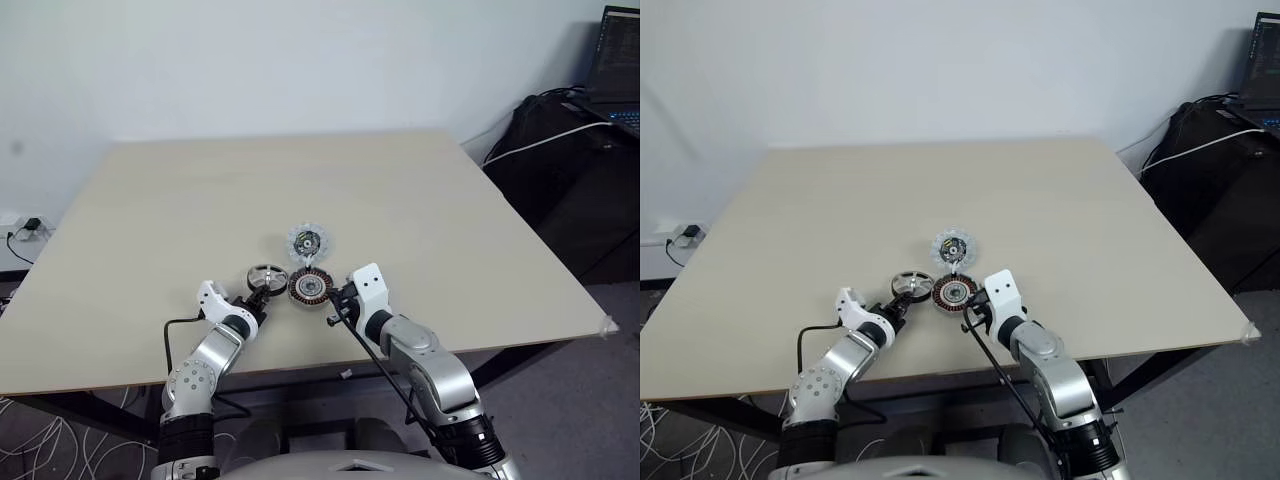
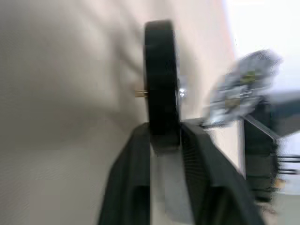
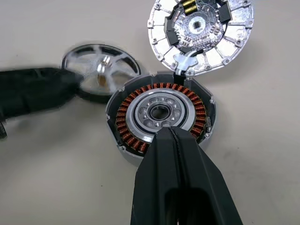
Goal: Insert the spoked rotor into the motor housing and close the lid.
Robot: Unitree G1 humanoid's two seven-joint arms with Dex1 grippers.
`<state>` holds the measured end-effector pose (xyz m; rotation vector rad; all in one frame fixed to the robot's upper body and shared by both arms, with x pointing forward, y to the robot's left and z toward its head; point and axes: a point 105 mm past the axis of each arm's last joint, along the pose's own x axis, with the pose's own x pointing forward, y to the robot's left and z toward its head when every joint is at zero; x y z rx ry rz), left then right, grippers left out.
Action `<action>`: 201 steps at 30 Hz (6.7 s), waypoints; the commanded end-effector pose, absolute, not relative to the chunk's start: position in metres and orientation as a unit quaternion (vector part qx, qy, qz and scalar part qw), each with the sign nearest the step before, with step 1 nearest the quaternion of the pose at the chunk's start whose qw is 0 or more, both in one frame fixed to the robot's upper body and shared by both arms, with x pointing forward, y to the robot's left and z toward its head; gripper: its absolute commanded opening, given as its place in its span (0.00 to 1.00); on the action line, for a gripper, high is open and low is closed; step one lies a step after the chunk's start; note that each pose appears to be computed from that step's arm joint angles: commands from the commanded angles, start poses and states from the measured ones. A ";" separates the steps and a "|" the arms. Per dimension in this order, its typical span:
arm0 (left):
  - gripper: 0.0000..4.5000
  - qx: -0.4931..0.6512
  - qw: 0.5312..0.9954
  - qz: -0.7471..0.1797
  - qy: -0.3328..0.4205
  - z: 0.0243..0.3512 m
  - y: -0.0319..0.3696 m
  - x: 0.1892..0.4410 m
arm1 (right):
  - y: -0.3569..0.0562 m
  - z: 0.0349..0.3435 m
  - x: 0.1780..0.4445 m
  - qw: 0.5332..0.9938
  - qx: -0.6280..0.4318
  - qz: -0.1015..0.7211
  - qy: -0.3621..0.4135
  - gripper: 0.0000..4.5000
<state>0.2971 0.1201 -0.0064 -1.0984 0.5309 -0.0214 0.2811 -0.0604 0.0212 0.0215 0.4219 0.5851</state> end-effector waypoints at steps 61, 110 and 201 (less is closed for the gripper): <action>0.09 -0.593 0.732 -0.226 0.248 0.012 0.051 0.286 | -0.066 0.036 0.280 0.943 0.010 0.279 0.182 0.00; 0.23 -0.155 0.961 -0.195 0.118 0.012 0.115 0.258 | -0.049 0.035 0.300 0.939 0.003 0.298 0.172 0.00; 0.00 -0.066 0.962 -0.256 0.061 0.006 0.088 0.248 | -0.031 0.022 0.317 0.606 -0.424 0.624 0.252 0.02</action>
